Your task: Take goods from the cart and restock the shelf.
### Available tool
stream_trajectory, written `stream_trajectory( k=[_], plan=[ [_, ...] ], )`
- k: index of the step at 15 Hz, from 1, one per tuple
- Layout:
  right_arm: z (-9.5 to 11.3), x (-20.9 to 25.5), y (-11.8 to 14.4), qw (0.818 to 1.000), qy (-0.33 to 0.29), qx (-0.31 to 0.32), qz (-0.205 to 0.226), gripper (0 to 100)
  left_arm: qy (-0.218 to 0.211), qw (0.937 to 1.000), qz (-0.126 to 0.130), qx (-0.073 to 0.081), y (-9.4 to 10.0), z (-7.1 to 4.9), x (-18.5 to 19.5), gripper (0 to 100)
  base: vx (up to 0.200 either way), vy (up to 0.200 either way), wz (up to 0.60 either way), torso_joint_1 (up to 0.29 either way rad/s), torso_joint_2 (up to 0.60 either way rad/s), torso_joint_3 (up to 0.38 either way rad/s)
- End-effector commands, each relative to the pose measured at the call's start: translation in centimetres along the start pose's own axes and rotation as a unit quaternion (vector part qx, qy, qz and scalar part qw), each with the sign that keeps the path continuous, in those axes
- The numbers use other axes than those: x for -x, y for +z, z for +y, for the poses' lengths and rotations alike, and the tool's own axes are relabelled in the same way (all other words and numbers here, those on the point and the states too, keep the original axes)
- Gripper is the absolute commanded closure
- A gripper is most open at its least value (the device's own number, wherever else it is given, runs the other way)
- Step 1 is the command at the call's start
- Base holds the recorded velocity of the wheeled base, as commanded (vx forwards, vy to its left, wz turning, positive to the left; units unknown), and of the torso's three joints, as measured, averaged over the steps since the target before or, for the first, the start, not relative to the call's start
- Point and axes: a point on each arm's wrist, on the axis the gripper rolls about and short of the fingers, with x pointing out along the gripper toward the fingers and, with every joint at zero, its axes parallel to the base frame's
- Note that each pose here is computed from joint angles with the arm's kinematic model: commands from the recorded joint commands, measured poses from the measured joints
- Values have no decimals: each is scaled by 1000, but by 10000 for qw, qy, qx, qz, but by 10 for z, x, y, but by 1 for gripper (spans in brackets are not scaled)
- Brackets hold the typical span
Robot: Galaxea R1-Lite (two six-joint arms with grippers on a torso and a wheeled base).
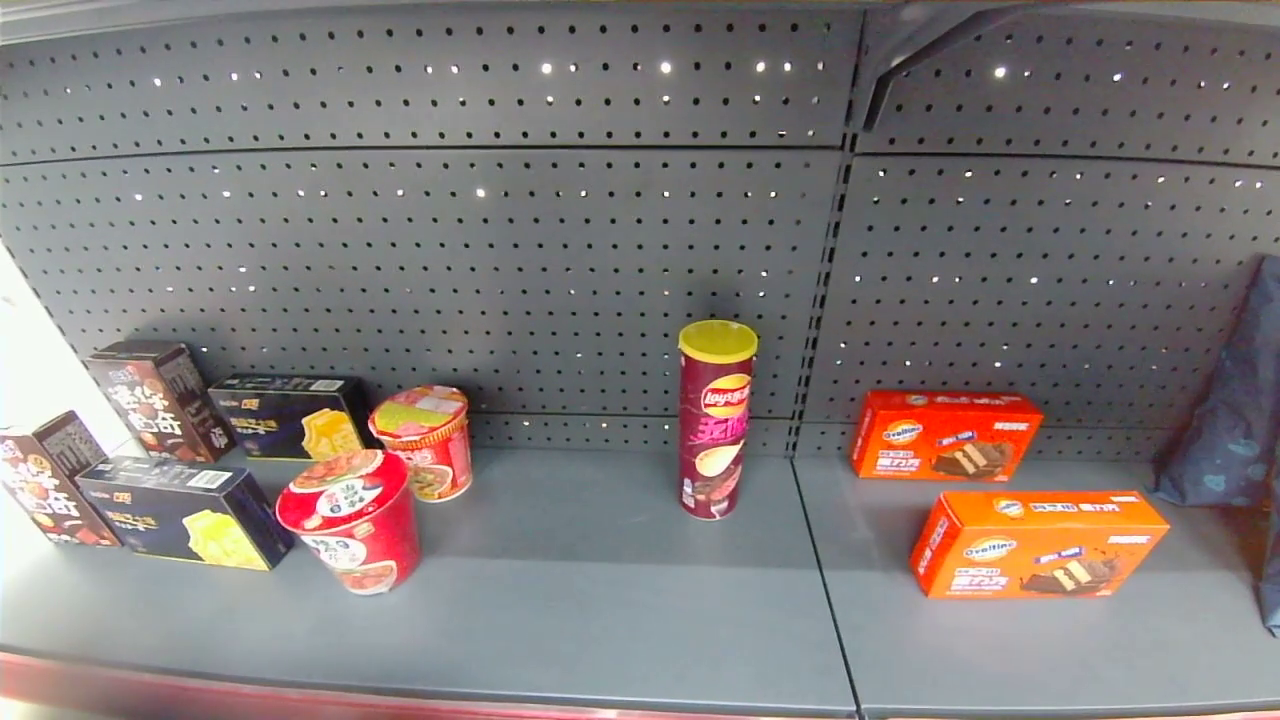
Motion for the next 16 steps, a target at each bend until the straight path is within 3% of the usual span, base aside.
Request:
stream_trajectory(
  k=[1, 3, 4, 5, 6, 7, 8, 10, 11, 13, 16],
  plan=[
    [0, -1, 0, 9997, 85, 245, 32, 0, -35, 9995, 318, -47, 0, -1, -10, 100, 0, 0, 0, 0, 0, 0],
    [0, -1, 0, 9998, 39, 176, 43, 0, -75, 9989, 460, -62, -8, -3, -12, 100, 0, 0, 0, 0, 0, 0],
    [-1, 2, 32, 9997, -111, -67, -226, 0, -184, 9980, 603, -109, -11, -3, -16, 100, 0, 0, 0, 0, 0, 0],
    [-6, -39, 100, 9967, -246, -704, 317, 0, -193, 9978, 617, -114, -12, -3, -17, 100, 0, 0, 0, 0, 0, 0],
    [-6, -48, 115, 9971, -163, -739, 3, 0, -210, 9976, 647, -118, -13, -4, -17, 100, 0, 0, 0, 0, 0, 0],
    [-4, -51, 125, 9984, 345, -158, -417, 0, -245, 9971, 713, -129, -17, -4, -18, 100, 0, 0, 0, 0, 0, 0],
    [1, -64, 113, 9951, 923, 353, -60, 0, -323, 9967, 730, -147, -19, -4, -19, 100, 0, 0, 0, 0, 0, 0],
    [15, -79, 114, 9711, 2364, 316, 97, 0, -699, 9941, 809, -201, -16, -6, -23, 100, 0, 0, 0, 0, 0, 0],
    [20, -85, 117, 9626, 2693, 257, 167, 0, -805, 9928, 850, -263, -15, -7, -25, 100, 0, 0, 0, 0, 0, 0],
    [39, -109, 136, 9353, 3514, 237, 343, 0, -1008, 9924, 659, -260, -8, -7, -25, 100, 0, 0, 0, 0, 0, 0],
    [67, -142, 154, 9124, 4044, 336, 525, 0, -1115, 9918, 579, -212, -4, -7, -24, 100, 0, 0, 0, 0, 0, 0]
  ],
)
